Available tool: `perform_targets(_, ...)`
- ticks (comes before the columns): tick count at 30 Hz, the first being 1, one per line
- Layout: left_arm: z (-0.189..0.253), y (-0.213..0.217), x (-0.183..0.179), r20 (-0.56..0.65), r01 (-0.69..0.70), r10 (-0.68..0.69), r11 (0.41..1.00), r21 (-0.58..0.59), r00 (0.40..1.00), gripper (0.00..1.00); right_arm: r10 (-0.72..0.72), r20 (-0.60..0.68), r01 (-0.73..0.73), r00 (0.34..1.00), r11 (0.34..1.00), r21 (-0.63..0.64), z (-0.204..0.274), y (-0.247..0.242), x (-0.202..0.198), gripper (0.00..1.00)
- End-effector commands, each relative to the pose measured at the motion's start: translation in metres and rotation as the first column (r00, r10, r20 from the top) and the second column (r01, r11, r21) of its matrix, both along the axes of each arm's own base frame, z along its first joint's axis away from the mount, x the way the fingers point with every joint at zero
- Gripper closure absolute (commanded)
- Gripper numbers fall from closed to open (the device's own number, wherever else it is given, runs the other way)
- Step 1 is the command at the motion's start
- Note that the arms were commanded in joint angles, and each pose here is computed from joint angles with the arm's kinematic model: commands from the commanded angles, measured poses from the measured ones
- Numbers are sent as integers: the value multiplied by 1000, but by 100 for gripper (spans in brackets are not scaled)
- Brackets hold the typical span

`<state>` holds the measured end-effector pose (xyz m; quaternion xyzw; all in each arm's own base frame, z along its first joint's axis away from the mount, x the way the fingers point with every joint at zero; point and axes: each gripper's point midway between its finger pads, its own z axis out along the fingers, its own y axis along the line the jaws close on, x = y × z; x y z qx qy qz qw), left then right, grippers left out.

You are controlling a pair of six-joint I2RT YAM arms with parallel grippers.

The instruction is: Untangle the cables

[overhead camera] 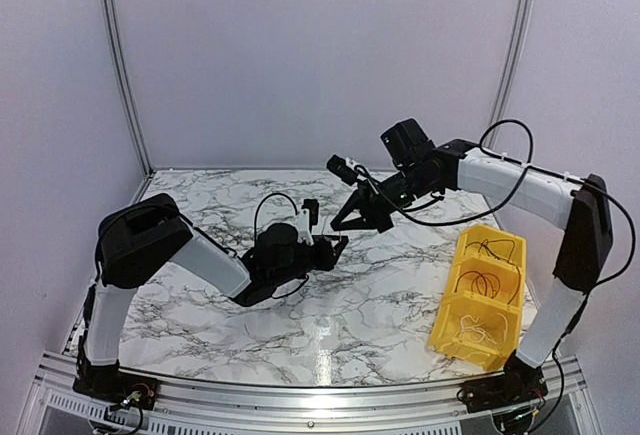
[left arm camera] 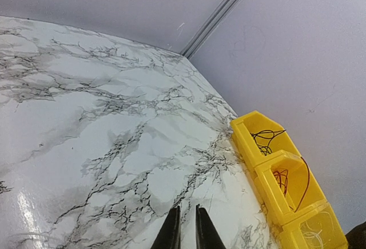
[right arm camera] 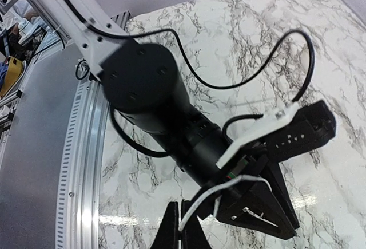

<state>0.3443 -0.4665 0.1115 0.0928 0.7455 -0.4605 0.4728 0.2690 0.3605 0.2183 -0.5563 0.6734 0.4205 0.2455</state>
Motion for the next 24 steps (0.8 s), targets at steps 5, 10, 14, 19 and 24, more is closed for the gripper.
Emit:
perform_targets(5, -35, -10, 8, -55, -20, 17, 999, -48, 998, 90, 28, 224, -69, 974, 981, 179, 138, -19, -36, 100)
perform_targets(10, -51, -5, 6, -85, -29, 25, 999, -38, 996, 94, -23, 341, -63, 940, 969, 240, 197, -36, -43, 100)
perform_targets(14, -62, -4, 4, -104, -25, 22, 999, -32, 994, 94, -79, 414, -45, 907, 958, 282, 238, -55, -46, 100)
perform_targets(19, -71, -6, 2, -129, -15, 10, 999, -38, 992, 94, -186, 498, 14, 847, 945, 328, 276, -87, -46, 100)
perform_targets(24, -81, -3, 1, -138, -18, 15, 1000, -20, 990, 88, -289, 586, 82, 757, 932, 354, 296, -115, -47, 100)
